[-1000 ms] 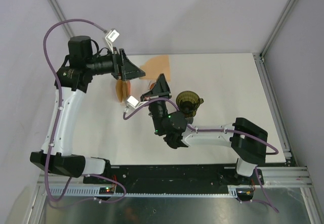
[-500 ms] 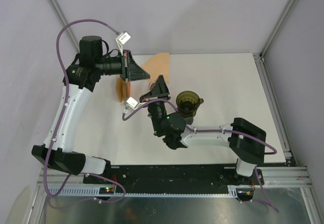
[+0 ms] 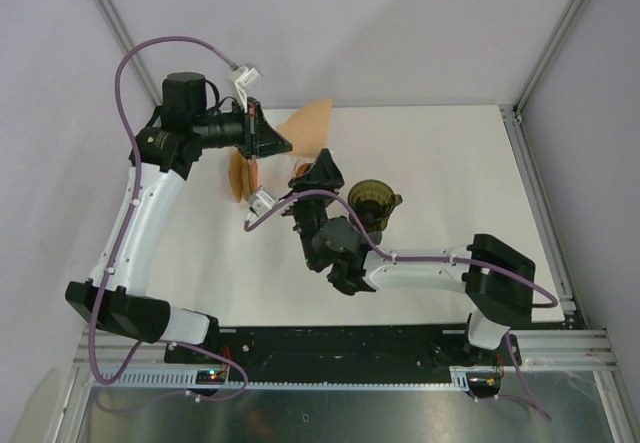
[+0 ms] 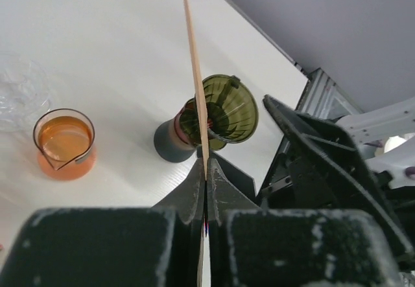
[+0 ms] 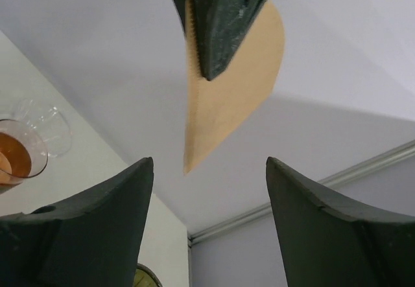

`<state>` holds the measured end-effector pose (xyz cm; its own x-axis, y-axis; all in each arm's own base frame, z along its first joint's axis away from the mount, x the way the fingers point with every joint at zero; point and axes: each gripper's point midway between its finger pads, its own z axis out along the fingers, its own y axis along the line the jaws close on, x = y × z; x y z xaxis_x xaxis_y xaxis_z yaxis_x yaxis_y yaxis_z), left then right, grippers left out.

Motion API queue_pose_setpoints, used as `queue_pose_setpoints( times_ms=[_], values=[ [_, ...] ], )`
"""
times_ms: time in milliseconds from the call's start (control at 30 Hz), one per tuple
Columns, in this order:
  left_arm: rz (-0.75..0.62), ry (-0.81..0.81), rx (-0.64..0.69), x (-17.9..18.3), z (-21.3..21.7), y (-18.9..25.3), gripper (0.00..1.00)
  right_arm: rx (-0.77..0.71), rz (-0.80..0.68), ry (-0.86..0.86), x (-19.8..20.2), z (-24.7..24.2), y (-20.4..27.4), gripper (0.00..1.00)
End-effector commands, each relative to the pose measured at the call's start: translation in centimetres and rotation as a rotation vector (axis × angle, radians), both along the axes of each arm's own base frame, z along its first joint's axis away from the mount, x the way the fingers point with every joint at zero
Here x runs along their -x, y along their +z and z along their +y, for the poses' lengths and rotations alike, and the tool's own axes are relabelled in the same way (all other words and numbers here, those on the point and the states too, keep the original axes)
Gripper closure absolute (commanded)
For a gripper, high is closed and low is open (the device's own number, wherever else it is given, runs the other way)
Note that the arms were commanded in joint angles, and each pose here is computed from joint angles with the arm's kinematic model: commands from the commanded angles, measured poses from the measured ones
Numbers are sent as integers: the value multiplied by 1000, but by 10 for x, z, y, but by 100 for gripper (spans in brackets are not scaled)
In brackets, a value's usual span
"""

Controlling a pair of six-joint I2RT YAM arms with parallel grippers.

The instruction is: Place the coffee filter in the dripper

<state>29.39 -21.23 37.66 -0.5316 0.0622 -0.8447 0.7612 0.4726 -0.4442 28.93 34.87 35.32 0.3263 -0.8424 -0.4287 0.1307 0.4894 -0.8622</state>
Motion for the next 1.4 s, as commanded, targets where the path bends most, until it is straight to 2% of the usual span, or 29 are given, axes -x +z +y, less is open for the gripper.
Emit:
queue_pose_setpoints(
  times_ms=[0, 100, 267, 333, 467, 567, 700, 833, 1100, 1167, 1233, 1300, 1367],
  values=[
    [-87, 21, -41, -9, 11, -4, 100, -157, 97, 71, 1, -12, 11, 24],
    [-91, 46, -54, -15, 19, -8, 100, -171, 162, 130, 2, -12, 8, 20],
    [-210, 52, -126, -19, 29, -8, 100, -262, 275, 314, 16, -17, 20, 14],
    [-258, 32, -136, -14, 29, -4, 100, -343, 356, 491, 28, -18, 33, 8],
    [-293, -12, -133, -4, 28, -1, 100, -609, 581, 867, 43, -45, 63, 2],
    [-294, -61, -108, 6, 20, 3, 100, -791, 724, 1003, 39, -72, 76, 1],
    [-291, -144, -65, 23, 5, 11, 100, -918, 878, 1063, 27, -85, 71, 1],
    [-288, -193, -53, 37, -7, 14, 100, -952, 974, 1141, 25, -80, 68, 1],
    [-270, -289, -1, 61, -22, 23, 100, -948, 1040, 1308, 27, -54, 69, 1],
    [-265, -300, 0, 63, -24, 23, 100, -941, 1056, 1346, 30, -47, 68, 3],
    [-261, -306, 1, 64, -26, 22, 100, -932, 1071, 1388, 33, -41, 68, 10],
    [-259, -311, 2, 65, -27, 23, 100, -922, 1084, 1420, 36, -38, 68, 25],
    [-257, -327, 11, 67, -28, 24, 100, -910, 1096, 1439, 37, -37, 66, 46]
  ],
)
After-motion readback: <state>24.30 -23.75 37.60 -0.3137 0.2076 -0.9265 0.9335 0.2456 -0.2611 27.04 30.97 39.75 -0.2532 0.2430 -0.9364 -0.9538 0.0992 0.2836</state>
